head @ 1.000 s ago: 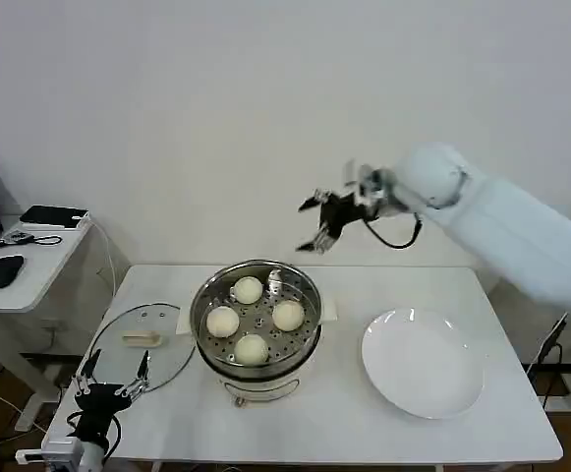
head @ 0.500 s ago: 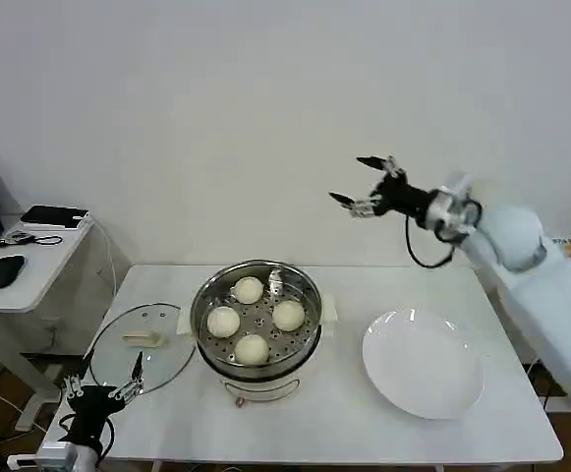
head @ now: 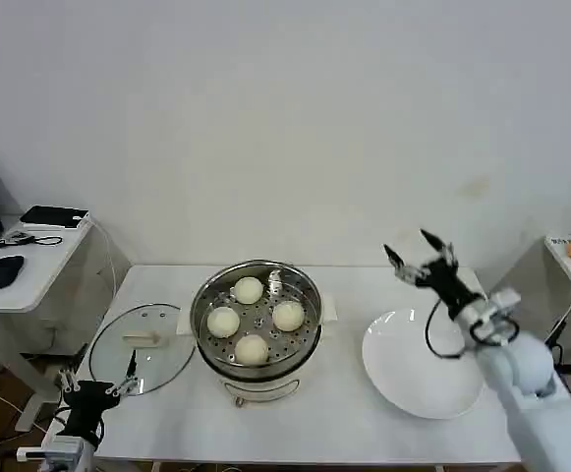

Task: Take steamed baozi put them in steamer then cover it.

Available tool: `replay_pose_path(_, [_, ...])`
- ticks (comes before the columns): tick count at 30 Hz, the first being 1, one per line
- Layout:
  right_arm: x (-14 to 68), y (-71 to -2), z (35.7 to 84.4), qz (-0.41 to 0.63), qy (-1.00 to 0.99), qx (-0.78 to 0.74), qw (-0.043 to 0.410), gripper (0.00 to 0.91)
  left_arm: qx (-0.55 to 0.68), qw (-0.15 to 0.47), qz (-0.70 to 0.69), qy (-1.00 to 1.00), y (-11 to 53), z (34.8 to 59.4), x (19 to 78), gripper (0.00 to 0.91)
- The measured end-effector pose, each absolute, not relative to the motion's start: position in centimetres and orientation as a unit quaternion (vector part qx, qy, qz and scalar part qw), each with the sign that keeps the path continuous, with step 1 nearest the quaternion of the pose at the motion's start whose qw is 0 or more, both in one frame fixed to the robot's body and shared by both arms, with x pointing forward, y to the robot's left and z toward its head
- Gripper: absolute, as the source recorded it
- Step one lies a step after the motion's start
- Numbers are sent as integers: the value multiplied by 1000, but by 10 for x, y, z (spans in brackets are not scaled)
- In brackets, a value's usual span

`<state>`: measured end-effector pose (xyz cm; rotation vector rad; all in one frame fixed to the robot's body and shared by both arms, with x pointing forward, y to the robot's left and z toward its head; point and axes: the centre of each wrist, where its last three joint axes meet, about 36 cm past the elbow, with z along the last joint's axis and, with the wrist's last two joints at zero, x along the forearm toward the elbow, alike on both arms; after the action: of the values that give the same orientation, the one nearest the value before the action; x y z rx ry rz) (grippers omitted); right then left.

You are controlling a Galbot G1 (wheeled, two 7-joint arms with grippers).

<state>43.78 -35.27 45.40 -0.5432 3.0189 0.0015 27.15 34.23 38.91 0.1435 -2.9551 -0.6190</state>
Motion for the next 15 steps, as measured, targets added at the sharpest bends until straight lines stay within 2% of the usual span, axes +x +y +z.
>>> replay_pose_path(7, [400,-355,414,24,993,-118,10,907,44,52,-328,-942,355,373,283,907])
replay_pose_path(15, [384,-361,410,24,997,-76,7,907,10,51,-493,-869,371,355,302,907])
